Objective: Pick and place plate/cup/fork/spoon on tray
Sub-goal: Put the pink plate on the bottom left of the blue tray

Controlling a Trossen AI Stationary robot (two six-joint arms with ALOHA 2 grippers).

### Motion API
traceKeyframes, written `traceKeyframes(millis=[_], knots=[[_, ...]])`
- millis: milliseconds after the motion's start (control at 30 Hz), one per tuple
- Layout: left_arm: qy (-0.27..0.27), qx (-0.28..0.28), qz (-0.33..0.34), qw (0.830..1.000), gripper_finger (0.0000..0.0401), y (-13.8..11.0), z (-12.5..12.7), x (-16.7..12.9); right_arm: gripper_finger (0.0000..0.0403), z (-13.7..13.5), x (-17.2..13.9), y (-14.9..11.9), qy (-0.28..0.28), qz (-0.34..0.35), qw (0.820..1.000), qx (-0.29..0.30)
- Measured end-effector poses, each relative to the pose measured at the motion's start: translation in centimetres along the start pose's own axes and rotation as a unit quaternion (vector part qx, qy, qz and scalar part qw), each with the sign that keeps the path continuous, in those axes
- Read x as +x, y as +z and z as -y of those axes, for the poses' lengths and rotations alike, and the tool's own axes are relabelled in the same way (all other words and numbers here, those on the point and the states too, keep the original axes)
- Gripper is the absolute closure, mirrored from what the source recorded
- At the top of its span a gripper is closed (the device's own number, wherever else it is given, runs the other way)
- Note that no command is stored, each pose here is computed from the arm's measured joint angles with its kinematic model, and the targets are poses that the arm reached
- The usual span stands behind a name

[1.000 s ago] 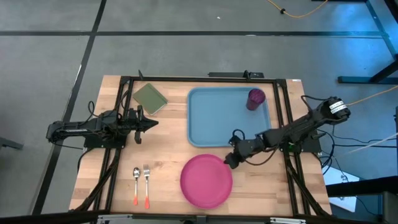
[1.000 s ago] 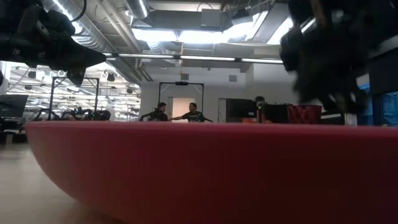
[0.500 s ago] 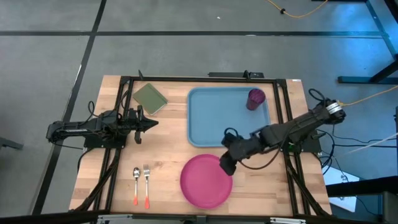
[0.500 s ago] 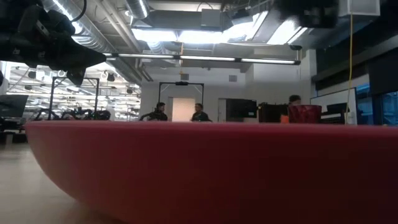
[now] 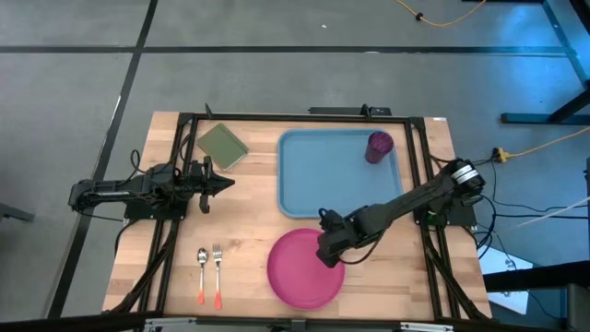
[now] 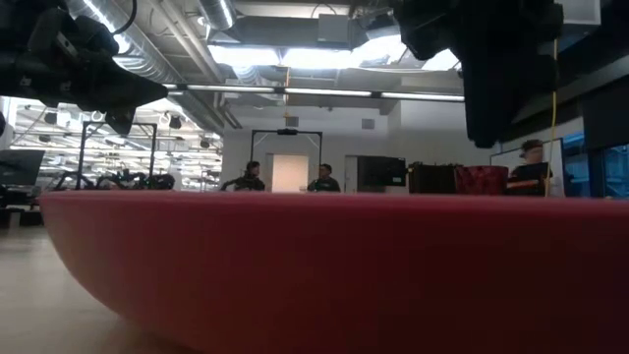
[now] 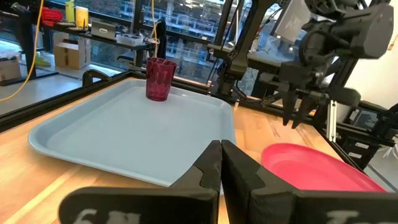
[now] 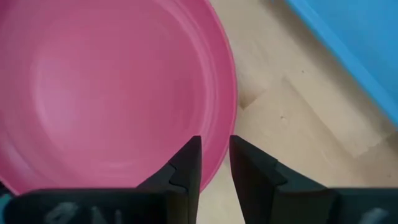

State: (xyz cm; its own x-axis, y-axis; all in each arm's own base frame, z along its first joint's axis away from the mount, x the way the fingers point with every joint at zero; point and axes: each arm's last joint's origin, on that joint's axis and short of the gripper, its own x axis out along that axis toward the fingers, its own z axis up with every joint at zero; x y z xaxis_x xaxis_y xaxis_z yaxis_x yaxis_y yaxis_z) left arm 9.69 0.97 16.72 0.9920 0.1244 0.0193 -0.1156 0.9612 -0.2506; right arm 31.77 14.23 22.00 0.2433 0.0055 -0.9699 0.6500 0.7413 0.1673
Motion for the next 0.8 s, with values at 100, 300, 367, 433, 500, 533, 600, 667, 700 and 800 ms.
traceKeyframes(millis=[100, 300, 367, 433, 500, 533, 600, 667, 700, 800], knots=[[0.0, 0.0, 0.0, 1.0, 0.0401, 0.0, 0.0, 0.0, 0.0315, -0.1, 0.3, -0.1, -0.008, 0.005, 1.0, -0.004], [0.0, 0.0, 0.0, 1.0, 0.0401, 0.0, 0.0, 0.0, 0.0315, 0.2, 0.4, -0.1, -0.025, 0.011, 1.0, 0.008], [0.0, 0.0, 0.0, 1.0, 0.0401, 0.0, 0.0, 0.0, 0.0315, 0.2, 0.4, -0.1, -0.028, 0.01, 1.0, 0.007], [0.0, 0.001, 0.0, 1.0, 0.0401, 0.0, 0.0, 0.0, 0.0315, 0.4, 0.4, -0.2, -0.034, 0.008, 0.999, 0.007], [0.0, 0.011, 0.0, 1.0, 0.0401, 0.0, 0.0, 0.0, 0.0315, 0.5, 0.5, -0.2, -0.039, 0.01, 0.999, 0.006], [0.0, 0.014, 0.0, 1.0, 0.0401, 0.0, 0.0, 0.0, 0.0315, 0.6, 0.8, -0.3, -0.04, 0.011, 0.999, 0.006], [0.001, 0.019, 0.0, 1.0, 0.0401, 0.0, 0.0, 0.0, 0.0315, 1.0, 1.5, -0.5, -0.042, 0.009, 0.999, 0.005], [0.002, 0.023, 0.0, 1.0, 0.0401, 0.0, 0.0, 0.0, 0.0315, 1.1, 2.2, -0.7, -0.034, 0.01, 0.999, 0.006], [0.001, 0.024, 0.0, 1.0, 0.0401, 0.0, 0.0, 0.0, 0.0315, 1.2, 2.4, -0.7, -0.032, 0.01, 0.999, 0.007], [0.002, 0.025, 0.001, 1.0, 0.0401, 0.0, 0.0, 0.0, 0.0315, 1.3, 2.8, -0.8, -0.026, 0.013, 1.0, 0.007]])
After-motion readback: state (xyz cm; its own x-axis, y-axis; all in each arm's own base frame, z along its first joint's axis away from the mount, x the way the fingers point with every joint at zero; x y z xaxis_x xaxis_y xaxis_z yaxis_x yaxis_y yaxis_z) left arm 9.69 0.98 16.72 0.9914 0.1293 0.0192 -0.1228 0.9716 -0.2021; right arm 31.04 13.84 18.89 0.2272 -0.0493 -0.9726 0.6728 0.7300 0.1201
